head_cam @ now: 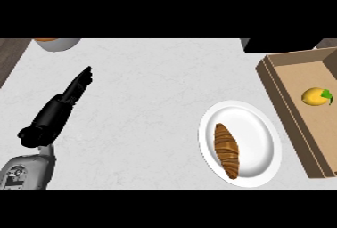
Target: Pick the lemon from the plate and place it in the cardboard box
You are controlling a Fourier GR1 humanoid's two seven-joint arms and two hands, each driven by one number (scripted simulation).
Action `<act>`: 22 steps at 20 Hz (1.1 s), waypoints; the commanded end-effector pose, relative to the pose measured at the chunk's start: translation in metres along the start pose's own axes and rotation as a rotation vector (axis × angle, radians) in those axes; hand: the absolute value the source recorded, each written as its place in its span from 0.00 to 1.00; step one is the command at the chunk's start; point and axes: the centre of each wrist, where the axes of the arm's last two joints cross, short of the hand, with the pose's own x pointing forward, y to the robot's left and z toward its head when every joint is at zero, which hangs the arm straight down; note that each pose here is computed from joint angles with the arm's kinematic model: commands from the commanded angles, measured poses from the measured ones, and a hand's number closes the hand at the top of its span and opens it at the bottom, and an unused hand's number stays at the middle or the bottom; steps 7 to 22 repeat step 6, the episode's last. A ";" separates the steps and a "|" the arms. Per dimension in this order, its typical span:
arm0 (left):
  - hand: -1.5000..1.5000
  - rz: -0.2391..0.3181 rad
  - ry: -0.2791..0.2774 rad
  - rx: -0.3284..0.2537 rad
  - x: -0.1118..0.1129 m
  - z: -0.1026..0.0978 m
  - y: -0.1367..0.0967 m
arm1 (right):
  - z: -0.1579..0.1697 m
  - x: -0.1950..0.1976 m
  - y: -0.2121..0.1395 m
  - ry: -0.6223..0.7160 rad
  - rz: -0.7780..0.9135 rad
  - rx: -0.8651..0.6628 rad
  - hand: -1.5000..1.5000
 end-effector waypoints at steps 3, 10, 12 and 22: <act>0.50 0.001 -0.013 0.003 -0.005 -0.001 0.014 | 0.007 -0.048 -0.038 0.027 -0.276 -0.212 0.00; 0.50 0.007 -0.002 -0.014 0.006 0.004 -0.005 | 0.018 -0.080 -0.059 0.030 -0.282 -0.257 0.00; 0.50 0.007 -0.002 -0.014 0.006 0.004 -0.005 | 0.018 -0.080 -0.059 0.030 -0.282 -0.257 0.00; 0.50 0.007 -0.002 -0.014 0.006 0.004 -0.005 | 0.018 -0.080 -0.059 0.030 -0.282 -0.257 0.00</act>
